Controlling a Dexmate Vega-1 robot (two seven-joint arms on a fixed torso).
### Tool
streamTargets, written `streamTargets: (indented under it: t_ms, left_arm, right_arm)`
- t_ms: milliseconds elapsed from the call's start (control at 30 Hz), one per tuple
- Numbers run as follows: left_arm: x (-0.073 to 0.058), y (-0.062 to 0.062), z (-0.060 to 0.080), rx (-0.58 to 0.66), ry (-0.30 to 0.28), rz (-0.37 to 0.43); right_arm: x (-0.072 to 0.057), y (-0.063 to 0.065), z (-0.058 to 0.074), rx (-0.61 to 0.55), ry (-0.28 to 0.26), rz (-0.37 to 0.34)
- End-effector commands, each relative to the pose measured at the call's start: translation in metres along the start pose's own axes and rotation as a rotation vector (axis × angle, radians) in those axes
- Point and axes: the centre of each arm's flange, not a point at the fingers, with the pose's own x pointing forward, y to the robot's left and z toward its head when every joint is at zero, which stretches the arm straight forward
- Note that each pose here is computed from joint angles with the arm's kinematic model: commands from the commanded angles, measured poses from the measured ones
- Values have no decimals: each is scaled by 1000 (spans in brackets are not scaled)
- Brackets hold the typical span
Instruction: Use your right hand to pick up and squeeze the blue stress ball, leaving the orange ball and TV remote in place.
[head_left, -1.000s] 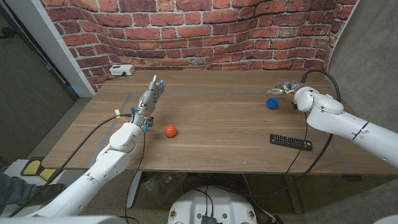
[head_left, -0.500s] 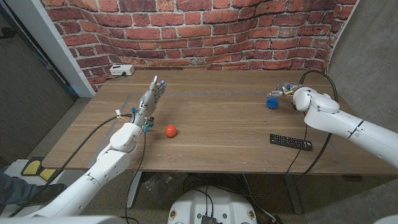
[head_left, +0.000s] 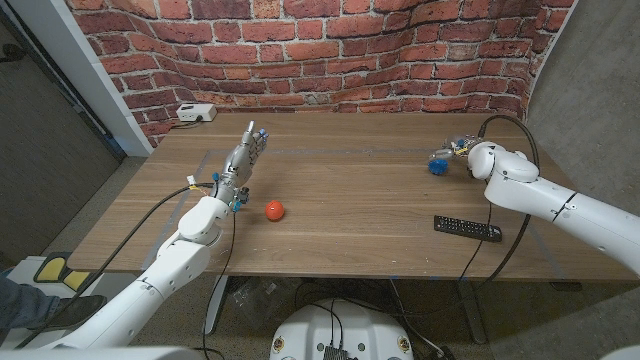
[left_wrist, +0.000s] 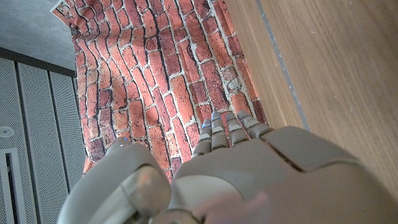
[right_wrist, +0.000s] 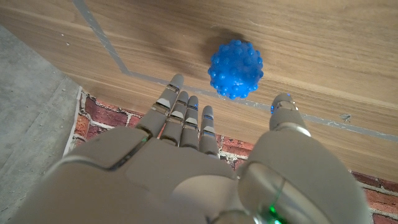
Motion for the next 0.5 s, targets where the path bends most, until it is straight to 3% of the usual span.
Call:
streamTargets:
  t_ms: [33,500]
  left_arm:
    - [1,0,0,0,5,6]
    - [1,4,-2,-11,12,17]
  right_arm:
    - [11,11,3,-12,15,21]
    - [15,14,3,-27,40,35]
